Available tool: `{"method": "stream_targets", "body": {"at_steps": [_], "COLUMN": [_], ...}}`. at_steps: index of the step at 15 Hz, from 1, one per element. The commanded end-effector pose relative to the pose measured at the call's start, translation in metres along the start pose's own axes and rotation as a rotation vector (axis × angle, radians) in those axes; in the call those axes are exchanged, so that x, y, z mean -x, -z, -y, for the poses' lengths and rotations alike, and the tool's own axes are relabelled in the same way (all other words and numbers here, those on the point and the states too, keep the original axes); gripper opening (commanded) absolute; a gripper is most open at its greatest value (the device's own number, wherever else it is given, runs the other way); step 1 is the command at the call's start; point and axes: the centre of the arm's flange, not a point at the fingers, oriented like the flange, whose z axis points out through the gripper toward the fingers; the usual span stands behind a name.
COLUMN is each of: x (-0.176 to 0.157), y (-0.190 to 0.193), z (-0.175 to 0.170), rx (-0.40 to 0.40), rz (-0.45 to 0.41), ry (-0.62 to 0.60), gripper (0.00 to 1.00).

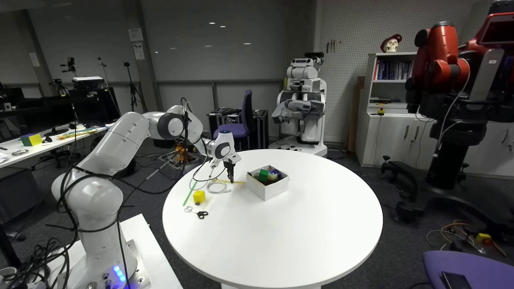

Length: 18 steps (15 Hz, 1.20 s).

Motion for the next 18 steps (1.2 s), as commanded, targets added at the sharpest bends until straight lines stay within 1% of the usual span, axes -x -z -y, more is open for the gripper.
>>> {"method": "stream_targets", "body": {"at_steps": [1, 6, 11, 13, 17, 18], "x": [-0.002, 0.001, -0.008, -0.017, -0.046, -0.055], "y": [0.006, 0.034, 0.094, 0.118, 0.160, 0.170], "z": [0.004, 0.003, -0.002, -0.008, -0.035, -0.043], "rx": [0.019, -0.008, -0.089, -0.114, -0.144, -0.157], "rz": [-0.011, -0.026, -0.079, -0.118, -0.210, -0.247], "ry": [-0.009, -0.015, -0.041, -0.051, -0.092, -0.103], "gripper": [0.00, 0.00, 0.00, 0.00, 0.00, 0.00]}}
